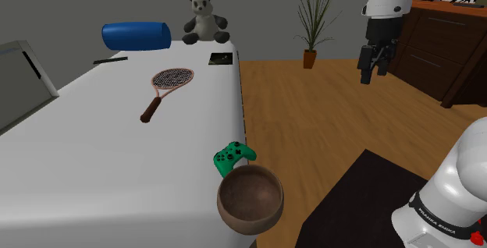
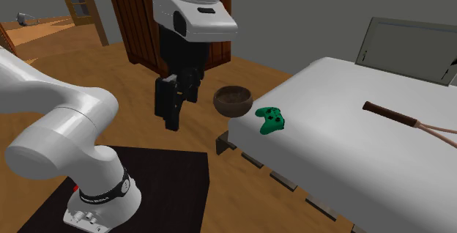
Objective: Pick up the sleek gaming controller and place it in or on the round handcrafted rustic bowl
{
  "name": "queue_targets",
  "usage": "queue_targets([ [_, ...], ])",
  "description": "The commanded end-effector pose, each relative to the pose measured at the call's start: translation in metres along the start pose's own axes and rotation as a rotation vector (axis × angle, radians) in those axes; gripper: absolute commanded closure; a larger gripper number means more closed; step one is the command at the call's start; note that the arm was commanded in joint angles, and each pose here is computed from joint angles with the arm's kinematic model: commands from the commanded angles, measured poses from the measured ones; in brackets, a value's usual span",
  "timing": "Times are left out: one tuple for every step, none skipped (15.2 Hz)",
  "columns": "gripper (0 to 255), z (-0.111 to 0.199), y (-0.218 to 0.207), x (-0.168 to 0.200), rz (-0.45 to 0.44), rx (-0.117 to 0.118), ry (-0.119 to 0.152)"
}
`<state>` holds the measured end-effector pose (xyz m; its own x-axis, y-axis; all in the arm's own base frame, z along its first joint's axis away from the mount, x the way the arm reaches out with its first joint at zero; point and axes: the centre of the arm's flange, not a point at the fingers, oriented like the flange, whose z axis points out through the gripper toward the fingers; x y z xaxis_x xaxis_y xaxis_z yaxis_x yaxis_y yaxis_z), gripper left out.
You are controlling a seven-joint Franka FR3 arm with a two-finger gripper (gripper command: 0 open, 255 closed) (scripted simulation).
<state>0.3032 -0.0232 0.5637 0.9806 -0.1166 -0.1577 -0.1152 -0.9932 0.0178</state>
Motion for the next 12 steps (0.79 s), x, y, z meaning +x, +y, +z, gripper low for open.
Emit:
queue_targets([
  [0,0.0,0.0,0.0,0.0,0.0,0.0],
  [0,0.005,-0.013,0.0,0.014,-0.002,0.005],
  [0,0.01,-0.025,0.001,0.029,-0.004,0.01],
  [0,0.014,-0.038,0.001,0.043,-0.006,0.016],
  [0,0.019,-0.05,0.002,0.057,-0.008,0.021],
  [0,0.024,-0.063,0.003,0.072,-0.01,0.026],
  [0,0.029,-0.075,0.005,0.086,-0.012,0.031],
  [0,0.034,-0.088,0.006,0.1,-0.014,0.037],
  [0,0.039,-0.1,0.008,0.115,-0.016,0.042],
  [0,0.044,-0.112,0.01,0.129,-0.018,0.047],
  [0,0.049,-0.125,0.012,0.143,-0.02,0.052],
  [0,0.054,-0.137,0.014,0.158,-0.022,0.057],
])
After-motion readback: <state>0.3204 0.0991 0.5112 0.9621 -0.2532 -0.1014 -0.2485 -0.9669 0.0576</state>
